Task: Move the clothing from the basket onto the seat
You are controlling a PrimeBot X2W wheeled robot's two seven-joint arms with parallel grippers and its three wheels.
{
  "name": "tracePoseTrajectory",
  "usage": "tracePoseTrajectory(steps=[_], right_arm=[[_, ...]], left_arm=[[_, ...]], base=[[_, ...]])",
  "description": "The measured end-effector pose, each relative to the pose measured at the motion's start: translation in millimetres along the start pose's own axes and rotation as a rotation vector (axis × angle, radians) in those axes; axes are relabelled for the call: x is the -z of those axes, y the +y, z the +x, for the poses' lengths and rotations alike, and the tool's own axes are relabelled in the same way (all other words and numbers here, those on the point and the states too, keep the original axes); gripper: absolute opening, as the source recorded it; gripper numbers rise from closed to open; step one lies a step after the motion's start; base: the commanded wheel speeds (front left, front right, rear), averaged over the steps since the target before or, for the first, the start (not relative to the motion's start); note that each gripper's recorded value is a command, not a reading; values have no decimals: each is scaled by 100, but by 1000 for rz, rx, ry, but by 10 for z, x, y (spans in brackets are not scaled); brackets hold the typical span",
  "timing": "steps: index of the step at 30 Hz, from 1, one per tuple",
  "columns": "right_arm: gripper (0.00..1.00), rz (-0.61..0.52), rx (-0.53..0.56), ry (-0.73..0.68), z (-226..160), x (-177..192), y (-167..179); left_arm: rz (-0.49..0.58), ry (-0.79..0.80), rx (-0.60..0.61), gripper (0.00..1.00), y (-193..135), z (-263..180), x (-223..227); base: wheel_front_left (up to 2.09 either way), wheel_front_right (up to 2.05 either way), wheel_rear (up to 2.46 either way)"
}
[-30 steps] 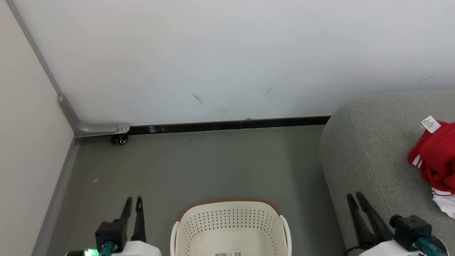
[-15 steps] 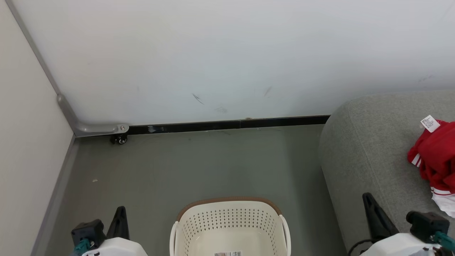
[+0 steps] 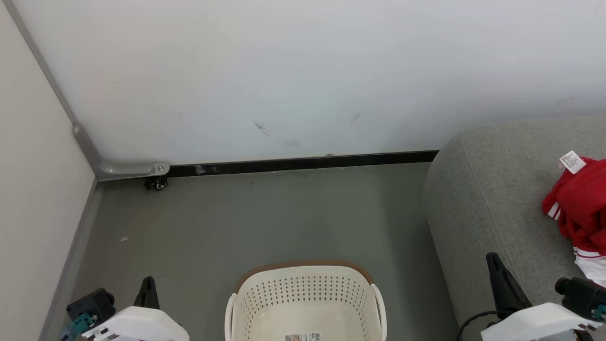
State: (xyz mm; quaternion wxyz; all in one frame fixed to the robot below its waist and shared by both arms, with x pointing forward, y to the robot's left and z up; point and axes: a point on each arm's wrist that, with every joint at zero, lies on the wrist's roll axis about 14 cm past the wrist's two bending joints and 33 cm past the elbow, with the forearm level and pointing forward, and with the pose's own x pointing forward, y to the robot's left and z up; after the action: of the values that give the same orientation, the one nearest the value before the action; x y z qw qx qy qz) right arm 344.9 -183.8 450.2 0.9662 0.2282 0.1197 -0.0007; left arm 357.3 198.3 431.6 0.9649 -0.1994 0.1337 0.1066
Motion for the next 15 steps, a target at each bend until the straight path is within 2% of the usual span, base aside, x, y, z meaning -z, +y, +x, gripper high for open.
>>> tracePoseTrajectory(steps=[15], right_arm=[[0, 230, 13, -13, 30, -34, -67]], left_arm=[[-241, 54, 22, 0, -15, 54, -4]], base=[[0, 0, 0]])
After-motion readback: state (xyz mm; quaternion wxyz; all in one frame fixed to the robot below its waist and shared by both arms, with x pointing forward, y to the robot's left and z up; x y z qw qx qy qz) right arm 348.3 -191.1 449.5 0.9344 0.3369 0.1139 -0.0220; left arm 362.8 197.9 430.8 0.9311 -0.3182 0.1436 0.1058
